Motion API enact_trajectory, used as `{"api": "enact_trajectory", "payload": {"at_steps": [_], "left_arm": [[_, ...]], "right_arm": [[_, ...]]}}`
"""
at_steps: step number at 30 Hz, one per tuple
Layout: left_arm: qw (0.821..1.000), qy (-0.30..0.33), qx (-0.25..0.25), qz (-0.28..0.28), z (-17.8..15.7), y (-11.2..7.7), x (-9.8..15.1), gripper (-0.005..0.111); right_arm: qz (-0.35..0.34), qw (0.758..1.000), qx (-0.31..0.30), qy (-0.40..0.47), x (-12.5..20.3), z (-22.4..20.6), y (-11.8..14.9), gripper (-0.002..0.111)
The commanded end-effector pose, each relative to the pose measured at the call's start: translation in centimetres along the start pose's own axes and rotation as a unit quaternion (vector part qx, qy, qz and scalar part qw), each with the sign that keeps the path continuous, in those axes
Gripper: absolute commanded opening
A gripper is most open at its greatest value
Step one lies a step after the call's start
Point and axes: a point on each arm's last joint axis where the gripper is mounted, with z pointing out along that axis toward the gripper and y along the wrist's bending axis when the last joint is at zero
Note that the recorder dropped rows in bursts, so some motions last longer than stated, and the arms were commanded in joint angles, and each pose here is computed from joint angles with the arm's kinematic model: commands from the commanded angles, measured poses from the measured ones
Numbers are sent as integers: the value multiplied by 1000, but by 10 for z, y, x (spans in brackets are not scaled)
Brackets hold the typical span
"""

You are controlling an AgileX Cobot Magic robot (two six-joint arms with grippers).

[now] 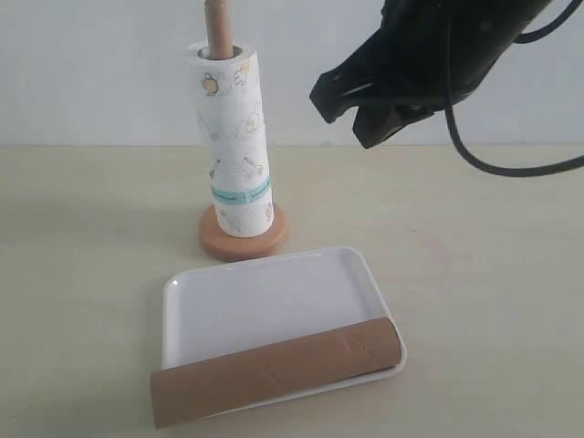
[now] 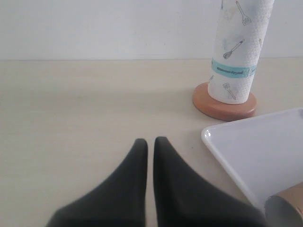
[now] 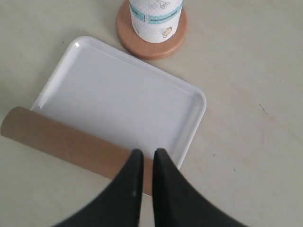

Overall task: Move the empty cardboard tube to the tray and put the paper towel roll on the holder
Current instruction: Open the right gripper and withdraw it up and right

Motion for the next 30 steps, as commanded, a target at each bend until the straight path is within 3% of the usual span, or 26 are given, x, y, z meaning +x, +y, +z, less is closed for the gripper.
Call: {"api": "enact_trajectory", "payload": {"at_steps": [1, 8, 13, 15, 18, 24, 27, 30], "left_arm": [[1000, -1, 0, -10, 0, 0, 1, 4], [1000, -1, 0, -10, 0, 0, 1, 4], [1000, -1, 0, -10, 0, 0, 1, 4], [1000, -1, 0, -10, 0, 0, 1, 4], [1000, -1, 0, -10, 0, 0, 1, 4], [1000, -1, 0, -10, 0, 0, 1, 4], [1000, -1, 0, -10, 0, 0, 1, 4], [1000, -1, 0, -10, 0, 0, 1, 4]], "right_arm": [[4, 1000, 1, -5, 0, -5, -2, 7], [11, 1000, -4, -25, -1, -10, -1, 7], [4, 986, 11, -165, 13, -76, 1, 7], [-4, 967, 28, -253, 39, -93, 2, 7], [-16, 938, 47, -342, 111, -90, 4, 7], [-18, 907, 51, -417, 211, -49, 9, 7], [-19, 873, 54, -485, 247, -32, 10, 7], [-20, 857, 55, -512, 273, -14, 11, 7]]}}
